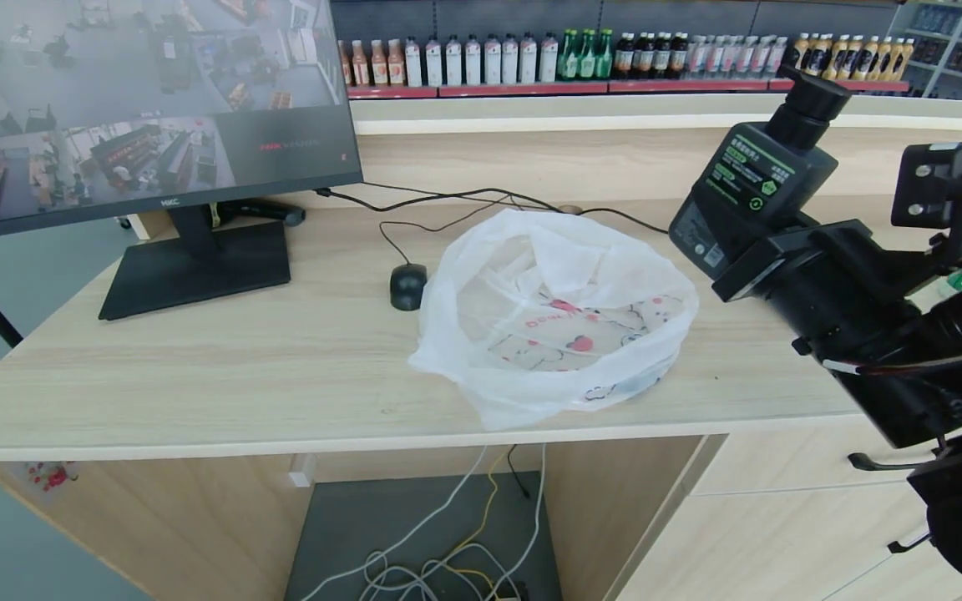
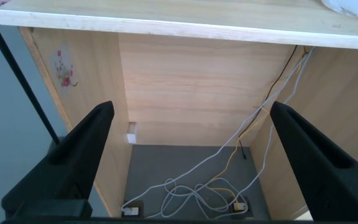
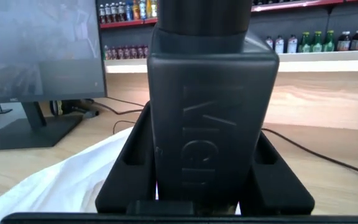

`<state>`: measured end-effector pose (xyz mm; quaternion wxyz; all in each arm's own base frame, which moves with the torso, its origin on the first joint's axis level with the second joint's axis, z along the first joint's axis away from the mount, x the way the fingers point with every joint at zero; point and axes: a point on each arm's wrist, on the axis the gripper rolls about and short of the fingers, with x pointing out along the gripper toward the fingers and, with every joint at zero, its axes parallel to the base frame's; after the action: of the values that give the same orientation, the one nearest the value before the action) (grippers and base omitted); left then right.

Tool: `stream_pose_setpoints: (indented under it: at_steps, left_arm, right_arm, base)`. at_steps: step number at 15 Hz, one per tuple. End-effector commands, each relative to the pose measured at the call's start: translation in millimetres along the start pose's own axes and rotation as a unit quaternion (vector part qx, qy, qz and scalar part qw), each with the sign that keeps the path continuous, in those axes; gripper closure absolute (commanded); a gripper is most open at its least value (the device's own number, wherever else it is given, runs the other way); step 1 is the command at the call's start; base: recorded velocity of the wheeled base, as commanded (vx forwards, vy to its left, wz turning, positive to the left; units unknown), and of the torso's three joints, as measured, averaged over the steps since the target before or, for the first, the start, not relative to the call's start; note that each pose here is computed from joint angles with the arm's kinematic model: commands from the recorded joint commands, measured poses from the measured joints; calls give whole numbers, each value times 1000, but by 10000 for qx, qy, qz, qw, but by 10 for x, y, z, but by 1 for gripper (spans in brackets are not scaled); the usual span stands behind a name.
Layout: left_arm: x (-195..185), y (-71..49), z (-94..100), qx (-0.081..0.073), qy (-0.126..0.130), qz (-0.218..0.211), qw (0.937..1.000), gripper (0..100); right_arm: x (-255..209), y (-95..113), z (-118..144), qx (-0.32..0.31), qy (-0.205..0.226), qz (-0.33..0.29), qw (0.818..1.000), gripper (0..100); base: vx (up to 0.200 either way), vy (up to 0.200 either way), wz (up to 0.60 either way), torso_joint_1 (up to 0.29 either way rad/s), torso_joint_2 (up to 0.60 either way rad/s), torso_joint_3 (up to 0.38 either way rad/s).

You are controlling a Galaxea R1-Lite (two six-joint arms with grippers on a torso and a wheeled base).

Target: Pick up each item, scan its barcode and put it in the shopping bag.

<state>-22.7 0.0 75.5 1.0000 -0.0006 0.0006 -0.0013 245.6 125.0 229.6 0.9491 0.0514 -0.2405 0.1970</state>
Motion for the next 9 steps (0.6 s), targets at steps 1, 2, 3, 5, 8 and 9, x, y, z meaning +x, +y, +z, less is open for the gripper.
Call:
stream_pose_setpoints:
  at_steps: [1, 2, 3, 5, 8, 9]
  left_arm:
    - [0, 0, 0, -1, 1, -3, 10000, 0]
    - [0, 0, 0, -1, 1, -3, 10000, 0]
    - [0, 0, 0, -1, 1, -3, 10000, 0]
    - [0, 0, 0, -1, 1, -3, 10000, 0]
    - [0, 0, 0, -1, 1, -3, 10000, 0]
    - [0, 0, 0, -1, 1, -3, 10000, 0]
  right_arm:
    - [79, 195, -103, 156, 71, 34, 9998, 100]
    - [104, 299, -136, 213, 95, 60, 9997, 100]
    - [139, 416, -177, 235, 112, 124, 9996, 100]
    - [267, 598, -204, 246, 169, 76, 9995, 100]
    - [498, 760, -147, 247, 421, 51, 9988, 100]
    - [603, 814, -222, 184, 520, 54, 9985, 100]
  base:
    - [0, 0, 0, 0, 0, 0]
    - [0, 0, 0, 0, 0, 0]
    - [0, 0, 0, 0, 0, 0]
    - [0, 0, 0, 0, 0, 0]
    - [0, 0, 0, 0, 0, 0]
    - [0, 0, 0, 0, 0, 0]
